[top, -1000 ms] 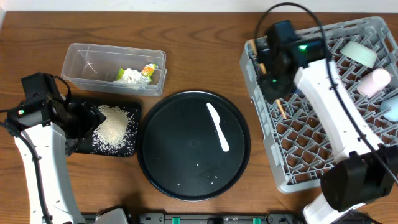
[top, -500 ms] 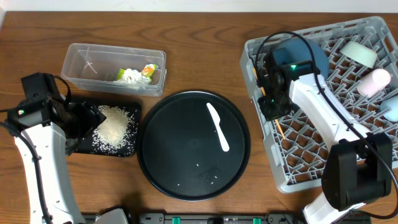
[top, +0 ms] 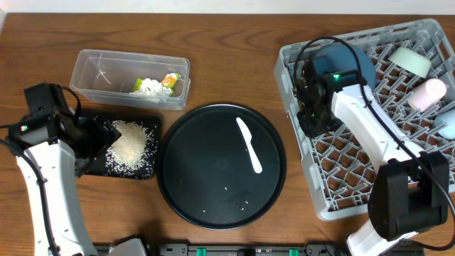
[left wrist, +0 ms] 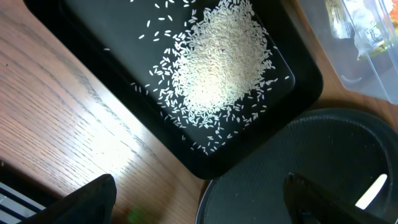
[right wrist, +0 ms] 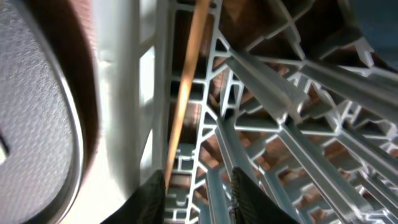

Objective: Sort waste into correct bins and load items into the dishwasher rack
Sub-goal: 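Insert the chopstick upright into the rack's left side and release, then reach right gripper to the white plastic knife and grasp its handle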

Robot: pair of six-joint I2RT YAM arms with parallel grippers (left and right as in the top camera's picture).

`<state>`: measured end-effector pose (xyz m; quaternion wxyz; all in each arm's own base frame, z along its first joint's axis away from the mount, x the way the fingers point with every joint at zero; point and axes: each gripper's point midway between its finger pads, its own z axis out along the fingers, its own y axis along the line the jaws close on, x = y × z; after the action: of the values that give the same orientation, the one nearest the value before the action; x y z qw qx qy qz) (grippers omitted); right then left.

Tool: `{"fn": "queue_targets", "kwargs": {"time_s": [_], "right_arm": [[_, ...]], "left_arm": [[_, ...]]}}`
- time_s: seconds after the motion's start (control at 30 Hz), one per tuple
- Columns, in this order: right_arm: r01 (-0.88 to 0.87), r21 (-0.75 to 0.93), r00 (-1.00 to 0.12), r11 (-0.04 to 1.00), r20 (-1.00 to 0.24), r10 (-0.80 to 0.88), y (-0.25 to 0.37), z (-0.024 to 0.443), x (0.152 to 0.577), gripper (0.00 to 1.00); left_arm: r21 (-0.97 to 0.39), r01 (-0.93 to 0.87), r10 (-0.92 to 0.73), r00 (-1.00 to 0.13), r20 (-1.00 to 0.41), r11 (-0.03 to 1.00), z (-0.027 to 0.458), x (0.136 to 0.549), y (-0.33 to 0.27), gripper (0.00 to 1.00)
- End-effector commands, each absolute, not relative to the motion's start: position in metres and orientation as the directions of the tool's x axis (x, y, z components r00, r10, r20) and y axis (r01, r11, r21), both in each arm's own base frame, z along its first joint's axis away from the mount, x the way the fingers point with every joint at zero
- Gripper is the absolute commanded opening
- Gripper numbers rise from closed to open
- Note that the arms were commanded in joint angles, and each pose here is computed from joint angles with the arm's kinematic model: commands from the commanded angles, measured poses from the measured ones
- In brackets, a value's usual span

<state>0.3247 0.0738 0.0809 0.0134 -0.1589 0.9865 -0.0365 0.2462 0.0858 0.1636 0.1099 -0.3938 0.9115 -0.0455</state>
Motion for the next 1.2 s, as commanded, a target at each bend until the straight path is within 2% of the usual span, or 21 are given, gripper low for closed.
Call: {"fn": "queue_targets", "kwargs": {"time_s": [0.0,0.17,0.3,0.63,0.8,0.97,1.17], "right_arm": [[-0.308,-0.050,-0.942,0.950,-0.121,-0.312,0.087,0.117,0.346,0.34],[-0.302,0.039,-0.936,0.953,-0.204,-0.288,0.116,0.160,0.355,0.32],[-0.376,0.104,-0.916,0.921,-0.192,-0.353,0.151,0.161,0.339,0.32],[-0.392,0.119,-0.920,0.912,-0.066,-0.387,0.205,0.098,0.279,0.39],[-0.427,0.118,-0.903,0.896,-0.103,-0.417,0.227,0.065,0.267,0.47],[-0.396,0.039,-0.910,0.918,-0.151,-0.386,0.228,0.044,0.266,0.52],[-0.380,0.013,-0.916,0.925,-0.145,-0.374,0.221,0.028,0.260,0.52]], "left_arm": [[-0.152,-0.713,-0.729,-0.666,-0.159,0.685,0.161,0.243,0.088,0.87],[-0.152,-0.713,-0.729,-0.666,-0.159,0.685,0.161,0.243,0.088,0.87],[-0.152,-0.713,-0.729,-0.666,-0.159,0.685,0.161,0.243,0.088,0.87],[-0.152,-0.713,-0.729,-0.666,-0.158,0.685,0.161,0.243,0.088,0.87],[-0.153,-0.713,-0.729,-0.666,-0.158,0.685,0.161,0.243,0.088,0.87],[-0.151,-0.713,-0.729,-0.667,-0.155,0.685,0.160,0.242,0.088,0.87],[-0.151,-0.713,-0.729,-0.667,-0.155,0.685,0.160,0.242,0.088,0.87]]}}
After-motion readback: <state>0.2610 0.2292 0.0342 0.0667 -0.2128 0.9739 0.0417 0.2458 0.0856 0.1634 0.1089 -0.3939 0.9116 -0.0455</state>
